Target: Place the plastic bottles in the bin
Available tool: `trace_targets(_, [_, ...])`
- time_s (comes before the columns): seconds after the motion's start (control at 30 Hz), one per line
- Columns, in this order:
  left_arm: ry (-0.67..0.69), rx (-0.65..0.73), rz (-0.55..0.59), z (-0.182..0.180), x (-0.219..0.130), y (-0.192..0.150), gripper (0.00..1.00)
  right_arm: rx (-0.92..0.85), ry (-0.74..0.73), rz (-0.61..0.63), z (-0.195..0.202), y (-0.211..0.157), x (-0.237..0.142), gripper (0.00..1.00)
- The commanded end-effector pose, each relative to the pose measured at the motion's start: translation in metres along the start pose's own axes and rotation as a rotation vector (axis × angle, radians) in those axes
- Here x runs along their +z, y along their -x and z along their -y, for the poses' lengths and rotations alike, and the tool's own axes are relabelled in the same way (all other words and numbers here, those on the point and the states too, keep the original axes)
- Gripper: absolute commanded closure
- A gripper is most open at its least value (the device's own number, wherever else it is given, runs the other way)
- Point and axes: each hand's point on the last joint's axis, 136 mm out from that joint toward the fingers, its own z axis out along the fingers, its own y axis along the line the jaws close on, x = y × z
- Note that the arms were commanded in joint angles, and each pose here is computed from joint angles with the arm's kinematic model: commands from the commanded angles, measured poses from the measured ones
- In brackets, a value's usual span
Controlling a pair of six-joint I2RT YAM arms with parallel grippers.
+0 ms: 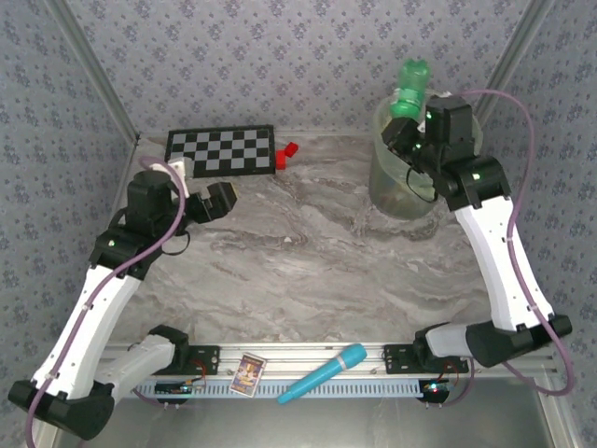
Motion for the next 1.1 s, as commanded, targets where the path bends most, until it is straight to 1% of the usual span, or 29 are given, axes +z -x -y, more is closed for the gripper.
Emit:
trace_targets(0.0, [-0.074, 0.076, 0.043, 0.026, -0.004, 0.017, 0.00, 0.212, -0.098, 0.050, 0.032, 0.006, -0.013, 0.87])
trace_targets(0.1, [-0.089, 0.091, 0.038, 0.032, -0.001, 0.017, 0.00, 0.297, -0.127, 0.080, 0.046, 0.009, -0.017, 0.87])
trace_targets(0.2, [-0.096, 0.094, 0.040, 0.034, 0.000, 0.016, 0.00, 0.359, -0.147, 0.074, 0.054, 0.008, -0.013, 0.86])
trace_targets(0.3, [-0.097, 0.095, 0.037, 0.034, 0.001, 0.015, 0.00, 0.427, -0.165, 0.065, 0.059, 0.005, -0.007, 0.86])
trace_targets(0.57, [-0.071, 0.095, 0.043, 0.027, -0.002, 0.013, 0.00, 0.583, -0.179, 0.118, 0.069, 0.009, 0.003, 0.86])
trace_targets(0.7, [-0.065, 0.093, 0.041, 0.025, -0.002, 0.011, 0.00, 0.627, -0.167, 0.116, 0.068, 0.013, 0.016, 0.86])
trace_targets(0.87, [-0.040, 0.090, 0.043, 0.021, -0.002, 0.011, 0.00, 0.655, -0.197, 0.137, 0.074, 0.017, 0.026, 0.86])
trace_targets(1.07, [-0.025, 0.091, 0.052, 0.018, -0.005, 0.012, 0.00, 0.678, -0.217, 0.118, 0.080, 0.017, 0.044, 0.87])
